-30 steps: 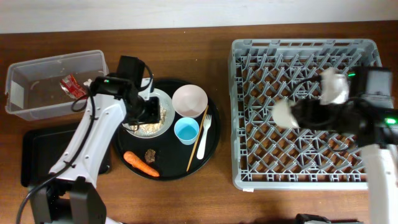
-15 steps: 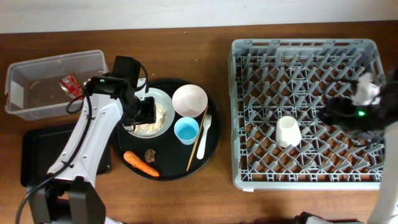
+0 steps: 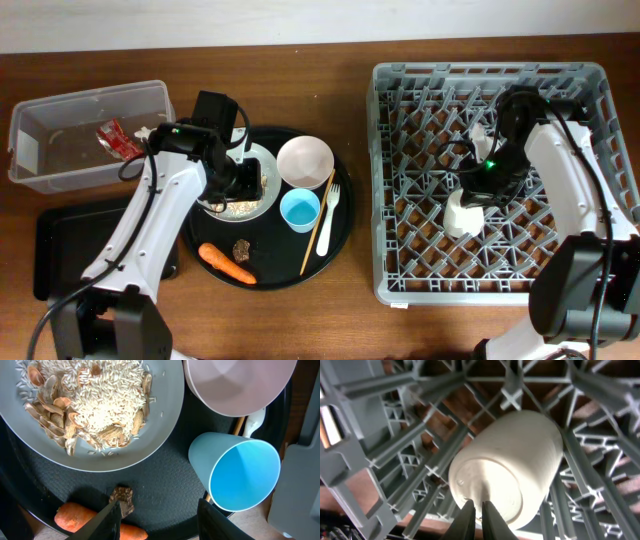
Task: Sort waste into correct bins and load items into the dishwasher rack
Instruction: 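Place the white cup upside down in the rack with the right gripper, then grasp the blue cup with the left gripper and lift it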
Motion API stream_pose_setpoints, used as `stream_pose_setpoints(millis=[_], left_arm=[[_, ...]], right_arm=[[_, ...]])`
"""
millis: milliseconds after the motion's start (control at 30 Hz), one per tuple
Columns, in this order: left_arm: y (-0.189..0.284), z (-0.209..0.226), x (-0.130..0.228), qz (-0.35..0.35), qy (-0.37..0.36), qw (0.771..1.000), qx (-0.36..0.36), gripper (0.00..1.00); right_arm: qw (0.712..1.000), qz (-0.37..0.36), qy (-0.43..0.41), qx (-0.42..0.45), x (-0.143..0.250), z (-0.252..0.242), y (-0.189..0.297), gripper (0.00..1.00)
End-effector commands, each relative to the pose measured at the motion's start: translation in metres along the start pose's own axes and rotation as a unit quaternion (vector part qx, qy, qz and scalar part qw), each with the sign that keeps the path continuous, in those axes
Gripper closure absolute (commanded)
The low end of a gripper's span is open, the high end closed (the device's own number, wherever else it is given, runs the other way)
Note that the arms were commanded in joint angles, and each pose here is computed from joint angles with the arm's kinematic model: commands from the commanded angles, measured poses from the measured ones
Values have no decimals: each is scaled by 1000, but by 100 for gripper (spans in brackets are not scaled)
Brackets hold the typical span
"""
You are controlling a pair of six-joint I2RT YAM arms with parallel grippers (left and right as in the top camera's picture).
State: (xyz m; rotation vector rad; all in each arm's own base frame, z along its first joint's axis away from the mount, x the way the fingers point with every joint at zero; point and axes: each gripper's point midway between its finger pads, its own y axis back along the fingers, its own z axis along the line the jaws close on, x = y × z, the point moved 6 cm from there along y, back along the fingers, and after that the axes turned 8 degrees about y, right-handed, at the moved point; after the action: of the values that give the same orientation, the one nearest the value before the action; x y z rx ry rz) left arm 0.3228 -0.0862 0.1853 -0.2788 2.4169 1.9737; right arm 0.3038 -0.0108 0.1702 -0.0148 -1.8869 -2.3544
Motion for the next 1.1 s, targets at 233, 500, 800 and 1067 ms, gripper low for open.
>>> stream_pose_setpoints(millis=[233,500,800,1067], left_arm=[[1,-3,0,-2,2,1000,7,39],[-33,-30,20,17,-46,998,24,35],[-73,-40,27,41,-65,997,13,98],[20,-20,-14,-65,-20,996,50,100]], right_arm=[[995,28,-49,82,18,-14,14,70],[976,-200,-1,83,50,22,114,20],[977,-195,-2,82,50,22,113,20],[974,-198,-74,77,47,0,112,11]])
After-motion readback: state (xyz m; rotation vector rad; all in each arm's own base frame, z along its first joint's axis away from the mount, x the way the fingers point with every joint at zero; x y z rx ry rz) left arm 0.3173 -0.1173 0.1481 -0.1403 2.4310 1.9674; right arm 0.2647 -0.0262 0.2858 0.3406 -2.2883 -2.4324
